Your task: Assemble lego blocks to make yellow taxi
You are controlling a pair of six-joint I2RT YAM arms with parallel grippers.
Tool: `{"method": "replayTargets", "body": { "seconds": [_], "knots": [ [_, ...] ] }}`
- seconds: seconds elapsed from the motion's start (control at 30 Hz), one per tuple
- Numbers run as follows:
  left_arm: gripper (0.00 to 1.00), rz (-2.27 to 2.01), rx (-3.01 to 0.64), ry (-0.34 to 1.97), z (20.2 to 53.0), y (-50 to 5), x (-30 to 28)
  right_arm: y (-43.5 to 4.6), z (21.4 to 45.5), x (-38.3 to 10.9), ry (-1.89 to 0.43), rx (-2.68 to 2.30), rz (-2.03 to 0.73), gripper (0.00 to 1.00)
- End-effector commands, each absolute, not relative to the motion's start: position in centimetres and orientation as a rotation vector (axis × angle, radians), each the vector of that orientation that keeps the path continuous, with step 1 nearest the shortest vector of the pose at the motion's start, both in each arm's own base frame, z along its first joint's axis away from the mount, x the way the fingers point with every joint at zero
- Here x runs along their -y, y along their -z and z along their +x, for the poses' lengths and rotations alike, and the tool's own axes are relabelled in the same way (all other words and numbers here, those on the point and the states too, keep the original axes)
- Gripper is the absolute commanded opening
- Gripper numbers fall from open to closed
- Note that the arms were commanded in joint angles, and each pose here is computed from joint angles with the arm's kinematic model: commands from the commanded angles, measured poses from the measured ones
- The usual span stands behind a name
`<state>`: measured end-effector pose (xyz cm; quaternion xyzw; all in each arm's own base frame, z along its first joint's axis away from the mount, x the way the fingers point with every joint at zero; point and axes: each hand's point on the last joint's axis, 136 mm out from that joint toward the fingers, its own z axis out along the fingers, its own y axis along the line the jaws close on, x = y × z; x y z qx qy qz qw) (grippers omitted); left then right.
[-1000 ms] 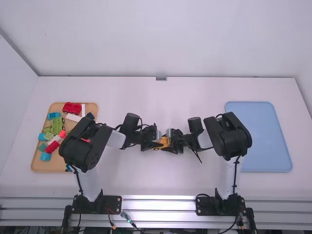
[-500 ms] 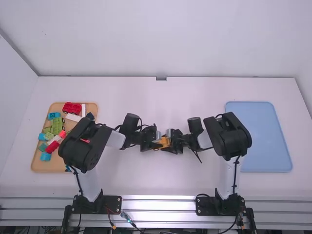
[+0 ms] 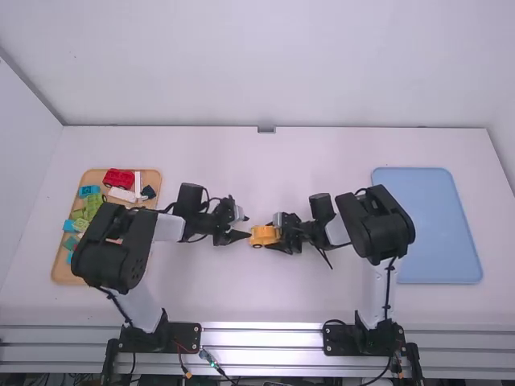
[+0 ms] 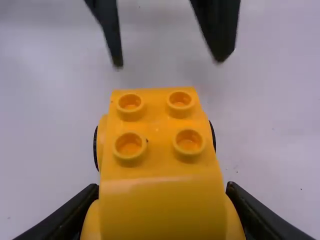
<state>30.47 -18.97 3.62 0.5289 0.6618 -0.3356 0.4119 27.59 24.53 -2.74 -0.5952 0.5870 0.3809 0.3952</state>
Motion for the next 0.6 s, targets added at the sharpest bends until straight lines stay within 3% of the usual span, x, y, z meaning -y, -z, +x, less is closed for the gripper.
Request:
{"method": "replayTargets", "body": {
  "seconds": [0.0,0.03,0.07,0.1,0.37,0.57],
  "knots": [
    [0.54,1.272,-1.590,0.875,30.8,-6.1,17.4,3.4,27.9,-24.1,-0.953,-1.535,-1.496,0.52],
    [0.59,1.248,-1.584,0.870,31.1,-6.5,16.7,3.4,27.9,-24.1,-0.953,-1.535,-1.496,0.52],
    [0.72,1.207,-1.571,0.861,31.7,-7.2,15.3,3.3,27.9,-24.2,-0.952,-1.534,-1.496,0.52],
    [0.99,1.175,-1.559,0.855,32.1,-7.8,14.3,3.3,27.9,-24.2,-0.951,-1.533,-1.496,0.52],
    [0.99,0.577,-1.819,0.842,37.1,-9.7,4.2,2.7,28.8,-24.4,-0.939,-1.521,-1.467,0.53],
    [0.99,-0.151,-2.047,0.905,39.2,-7.9,-2.0,0.7,32.5,-24.1,-0.951,-1.581,-1.321,0.47]
  ]
}}
